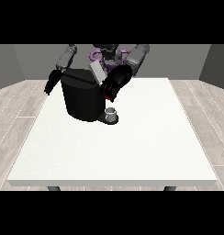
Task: Insert the coffee pod into the coffee machine and close the lid
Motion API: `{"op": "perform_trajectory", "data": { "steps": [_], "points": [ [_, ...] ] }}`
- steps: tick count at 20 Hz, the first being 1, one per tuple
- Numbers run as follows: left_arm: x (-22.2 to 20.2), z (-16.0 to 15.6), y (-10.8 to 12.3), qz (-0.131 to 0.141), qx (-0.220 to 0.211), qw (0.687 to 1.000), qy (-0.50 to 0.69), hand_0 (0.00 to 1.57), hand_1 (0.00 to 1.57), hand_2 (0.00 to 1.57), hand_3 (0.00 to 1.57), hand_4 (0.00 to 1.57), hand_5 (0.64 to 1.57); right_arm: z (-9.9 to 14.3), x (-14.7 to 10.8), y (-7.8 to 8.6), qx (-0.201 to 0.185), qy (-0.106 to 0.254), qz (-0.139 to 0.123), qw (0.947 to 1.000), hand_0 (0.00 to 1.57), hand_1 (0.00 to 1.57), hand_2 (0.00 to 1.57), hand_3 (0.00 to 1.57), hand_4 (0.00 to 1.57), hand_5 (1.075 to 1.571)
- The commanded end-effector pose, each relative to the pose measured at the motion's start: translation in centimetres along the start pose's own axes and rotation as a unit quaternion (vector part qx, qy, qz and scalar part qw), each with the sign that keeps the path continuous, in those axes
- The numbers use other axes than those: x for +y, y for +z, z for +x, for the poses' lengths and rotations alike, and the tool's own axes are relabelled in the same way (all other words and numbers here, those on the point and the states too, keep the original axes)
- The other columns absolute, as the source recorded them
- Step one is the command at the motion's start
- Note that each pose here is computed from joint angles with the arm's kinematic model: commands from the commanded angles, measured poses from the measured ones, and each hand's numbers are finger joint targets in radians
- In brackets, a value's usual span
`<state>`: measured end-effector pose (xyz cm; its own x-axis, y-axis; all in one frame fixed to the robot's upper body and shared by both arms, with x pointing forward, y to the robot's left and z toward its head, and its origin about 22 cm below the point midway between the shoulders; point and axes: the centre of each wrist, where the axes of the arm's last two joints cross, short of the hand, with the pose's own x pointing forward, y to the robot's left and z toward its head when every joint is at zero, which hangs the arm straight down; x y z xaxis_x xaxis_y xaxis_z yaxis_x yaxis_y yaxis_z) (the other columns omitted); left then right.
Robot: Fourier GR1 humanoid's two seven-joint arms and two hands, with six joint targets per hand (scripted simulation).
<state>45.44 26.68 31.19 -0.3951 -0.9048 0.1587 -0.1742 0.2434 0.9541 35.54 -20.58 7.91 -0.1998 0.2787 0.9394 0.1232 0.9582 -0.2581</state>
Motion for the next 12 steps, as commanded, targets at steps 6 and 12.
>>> {"op": "perform_trajectory", "data": {
  "steps": [6,12],
  "points": [
    [-1.0,-1.5,0.7,-0.016,0.017,1.0,0.004,0.0,0.0,0.43,0.33,0.0,1.571,-1.7,0.2,1.3,0.036,-0.003,0.009,0.9993,0.0,0.0,0.0,0.0,0.17,1.571],
    [-7.6,-0.2,0.9,-0.073,0.01,0.997,0.026,0.0,0.0,0.0,0.06,0.0,1.571,-4.8,-1.9,1.8,0.1,-0.007,-0.023,0.9947,0.0,0.0,0.0,0.0,0.0,1.571]
  ]
}}
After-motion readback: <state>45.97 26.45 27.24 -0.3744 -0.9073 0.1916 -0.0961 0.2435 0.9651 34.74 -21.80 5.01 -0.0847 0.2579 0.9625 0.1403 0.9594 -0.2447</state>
